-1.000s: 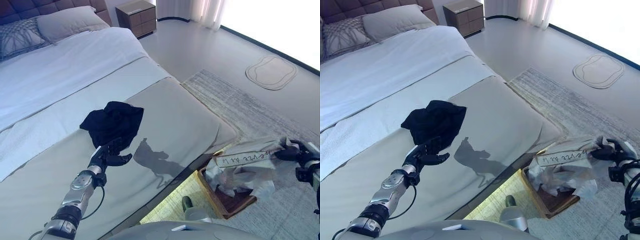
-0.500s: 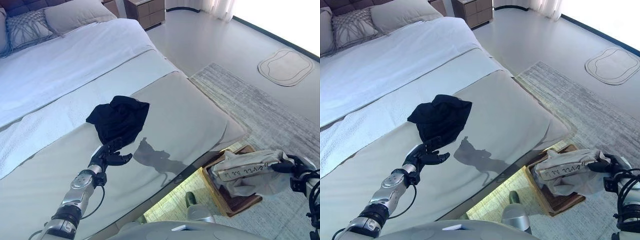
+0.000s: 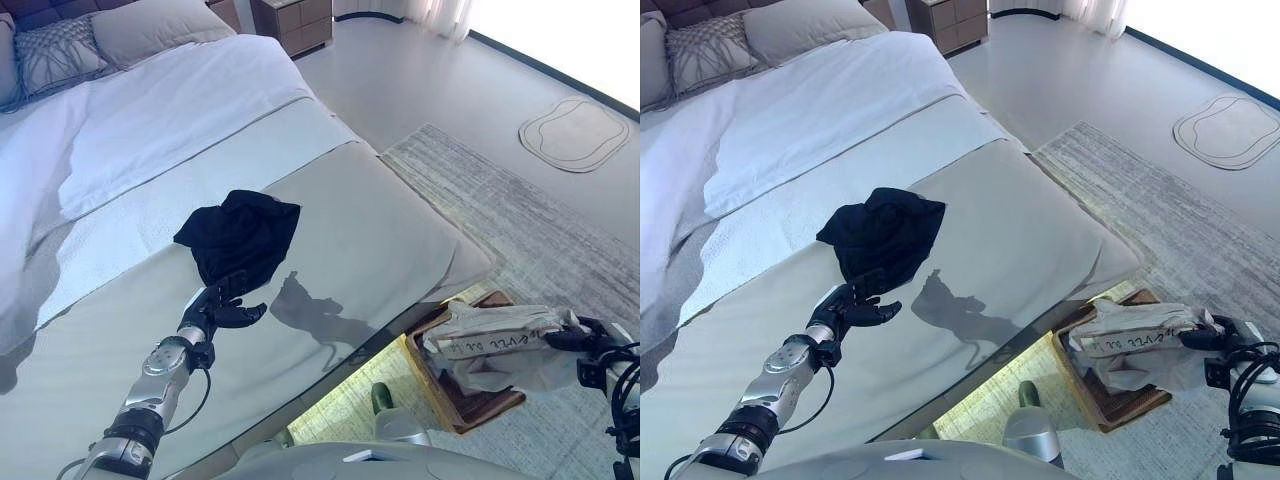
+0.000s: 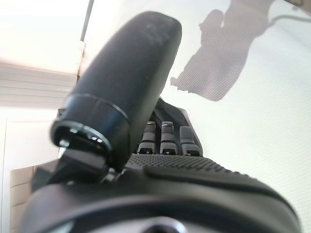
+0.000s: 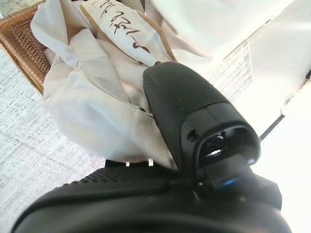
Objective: Pick up the clothes from the bed and place them into the basket
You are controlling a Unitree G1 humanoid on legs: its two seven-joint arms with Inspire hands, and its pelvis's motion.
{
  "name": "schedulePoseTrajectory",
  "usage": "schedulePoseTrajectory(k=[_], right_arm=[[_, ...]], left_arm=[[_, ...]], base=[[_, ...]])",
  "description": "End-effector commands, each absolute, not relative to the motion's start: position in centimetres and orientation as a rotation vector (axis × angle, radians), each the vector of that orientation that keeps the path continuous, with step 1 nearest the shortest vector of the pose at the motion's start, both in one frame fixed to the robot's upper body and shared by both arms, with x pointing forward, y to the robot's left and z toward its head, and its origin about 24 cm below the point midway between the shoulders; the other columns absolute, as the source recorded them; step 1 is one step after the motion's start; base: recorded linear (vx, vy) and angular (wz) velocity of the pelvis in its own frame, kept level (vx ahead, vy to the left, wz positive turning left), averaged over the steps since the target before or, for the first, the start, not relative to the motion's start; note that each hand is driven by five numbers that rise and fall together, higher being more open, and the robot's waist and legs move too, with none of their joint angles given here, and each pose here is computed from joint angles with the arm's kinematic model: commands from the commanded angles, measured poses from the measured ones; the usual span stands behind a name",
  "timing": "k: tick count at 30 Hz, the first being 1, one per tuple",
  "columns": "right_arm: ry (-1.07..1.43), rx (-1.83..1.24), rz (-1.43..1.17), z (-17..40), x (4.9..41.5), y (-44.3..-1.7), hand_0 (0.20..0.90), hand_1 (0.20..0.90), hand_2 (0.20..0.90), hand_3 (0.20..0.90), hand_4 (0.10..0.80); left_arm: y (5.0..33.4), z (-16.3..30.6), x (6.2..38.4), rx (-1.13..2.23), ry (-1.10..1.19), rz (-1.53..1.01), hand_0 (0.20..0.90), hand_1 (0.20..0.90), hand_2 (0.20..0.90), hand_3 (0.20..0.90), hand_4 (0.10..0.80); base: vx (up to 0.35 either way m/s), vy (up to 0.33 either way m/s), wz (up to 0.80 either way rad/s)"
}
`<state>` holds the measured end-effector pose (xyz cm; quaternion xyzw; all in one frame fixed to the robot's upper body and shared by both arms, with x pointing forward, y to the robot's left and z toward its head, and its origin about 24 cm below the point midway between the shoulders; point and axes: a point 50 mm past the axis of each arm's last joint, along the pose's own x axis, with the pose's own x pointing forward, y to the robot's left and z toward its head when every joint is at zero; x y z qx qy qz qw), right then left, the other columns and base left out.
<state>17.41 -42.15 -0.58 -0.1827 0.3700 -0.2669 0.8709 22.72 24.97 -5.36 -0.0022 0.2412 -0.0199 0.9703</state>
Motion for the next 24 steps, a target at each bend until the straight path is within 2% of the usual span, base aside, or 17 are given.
schedulePoseTrajectory(k=[1,18,22,24], right_arm=[[0.613,-0.463,-0.674,4.2,19.6,-44.5,0.9,0.9,0.9,0.9,0.8],[0.597,-0.496,-0.633,4.4,20.5,-43.8,0.9,0.9,0.9,0.9,0.8],[0.551,-0.503,-0.598,5.1,21.5,-43.3,0.9,0.9,0.9,0.9,0.8],[0.478,-0.571,-0.561,6.3,23.1,-42.2,0.9,0.9,0.9,0.9,0.8]], left_arm=[[25.0,-1.2,25.9,0.059,0.285,-0.098,0.9,0.9,0.9,0.9,0.8],[24.9,-1.5,25.6,0.045,0.288,-0.077,0.9,0.9,0.9,0.9,0.8],[25.0,-1.8,25.3,0.039,0.295,-0.061,0.9,0.9,0.9,0.9,0.8],[25.1,-2.0,25.0,0.031,0.295,-0.046,0.9,0.9,0.9,0.9,0.8]], base=[[0.0,0.0,0.0],[0.002,0.0,0.0],[0.035,0.007,0.09],[0.042,0.024,0.08]])
